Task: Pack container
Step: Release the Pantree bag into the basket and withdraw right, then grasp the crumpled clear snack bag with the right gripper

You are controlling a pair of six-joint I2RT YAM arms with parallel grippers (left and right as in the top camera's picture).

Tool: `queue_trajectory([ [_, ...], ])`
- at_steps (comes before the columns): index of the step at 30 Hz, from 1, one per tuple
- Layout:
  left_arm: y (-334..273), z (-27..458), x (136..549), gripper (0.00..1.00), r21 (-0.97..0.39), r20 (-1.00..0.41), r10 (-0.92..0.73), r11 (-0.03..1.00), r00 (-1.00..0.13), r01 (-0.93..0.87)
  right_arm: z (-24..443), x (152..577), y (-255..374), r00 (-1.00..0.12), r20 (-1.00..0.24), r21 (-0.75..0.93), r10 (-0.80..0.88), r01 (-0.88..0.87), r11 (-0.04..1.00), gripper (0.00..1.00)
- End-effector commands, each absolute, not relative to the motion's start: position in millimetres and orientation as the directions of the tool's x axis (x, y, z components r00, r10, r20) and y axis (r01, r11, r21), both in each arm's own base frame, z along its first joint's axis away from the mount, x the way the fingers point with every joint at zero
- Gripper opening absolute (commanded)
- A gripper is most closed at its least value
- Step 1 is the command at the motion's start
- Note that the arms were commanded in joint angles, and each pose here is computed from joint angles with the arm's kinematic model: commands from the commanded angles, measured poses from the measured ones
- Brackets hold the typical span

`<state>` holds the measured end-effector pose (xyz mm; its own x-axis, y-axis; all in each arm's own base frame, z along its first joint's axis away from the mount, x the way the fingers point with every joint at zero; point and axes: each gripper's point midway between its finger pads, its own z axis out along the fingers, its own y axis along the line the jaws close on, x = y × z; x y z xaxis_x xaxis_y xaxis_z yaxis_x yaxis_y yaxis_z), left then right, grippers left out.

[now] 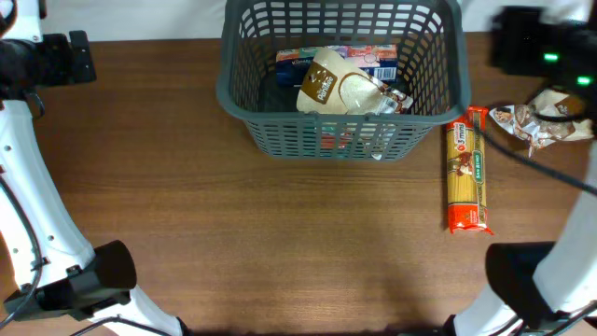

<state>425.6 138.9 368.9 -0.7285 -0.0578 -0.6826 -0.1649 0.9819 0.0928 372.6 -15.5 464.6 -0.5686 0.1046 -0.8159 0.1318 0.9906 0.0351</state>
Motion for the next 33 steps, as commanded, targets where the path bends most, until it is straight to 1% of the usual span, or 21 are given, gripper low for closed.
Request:
queue_trajectory([
  [1,142,367,426,0.99,0.086,-0.681,-0.075,0.980,-0.728,-0.182,435,379,-76,-0.588,-0.756,0.043,0.286,0.392,0.919,0.71],
  [5,142,367,426,0.99,0.086,-0.681,-0.075,0.980,-0.728,-0.182,401,387,-121,-0.602,-0.678,0.095,0.421,0.497,0.863,0.72],
  [7,142,367,426,0.99,0.086,-0.681,-0.075,0.980,-0.728,-0.182,373,390,-144,-0.601,-0.604,0.129,0.524,0.575,0.808,0.72],
  [11,142,367,426,0.99,0.086,-0.681,-0.075,0.980,-0.728,-0.182,314,395,-180,-0.598,-0.459,0.116,0.657,0.693,0.711,0.74],
  [13,142,367,426,0.99,0.086,-0.681,-0.075,0.980,-0.728,-0.182,285,404,-188,-0.610,-0.391,0.142,0.690,0.700,0.700,0.77],
  [15,142,367,426,0.99,0.086,-0.681,-0.075,0.980,-0.728,-0.182,259,417,-188,-0.627,-0.314,0.222,0.713,0.682,0.697,0.78],
  [18,142,367,426,0.99,0.086,-0.681,-0.075,0.980,-0.728,-0.182,229,434,-189,-0.629,-0.233,0.351,0.742,0.657,0.667,0.78],
  [21,142,367,426,0.99,0.086,-0.681,-0.075,0.980,-0.728,-0.182,199,439,-206,-0.600,-0.191,0.394,0.777,0.678,0.620,0.77],
  [25,142,367,426,0.99,0.086,-0.681,-0.075,0.980,-0.728,-0.182,166,429,-236,-0.548,-0.163,0.391,0.820,0.728,0.564,0.78],
  [28,142,367,426,0.99,0.086,-0.681,-0.075,0.980,-0.728,-0.182,147,420,-254,-0.513,-0.138,0.419,0.847,0.745,0.519,0.80],
  [31,142,368,426,0.99,0.086,-0.681,-0.075,0.980,-0.728,-0.182,136,415,-264,-0.507,-0.121,0.480,0.854,0.723,0.497,0.80],
  [33,142,367,426,0.99,0.086,-0.681,-0.075,0.980,-0.728,-0.182,130,413,-269,-0.521,-0.128,0.512,0.844,0.694,0.506,0.80],
])
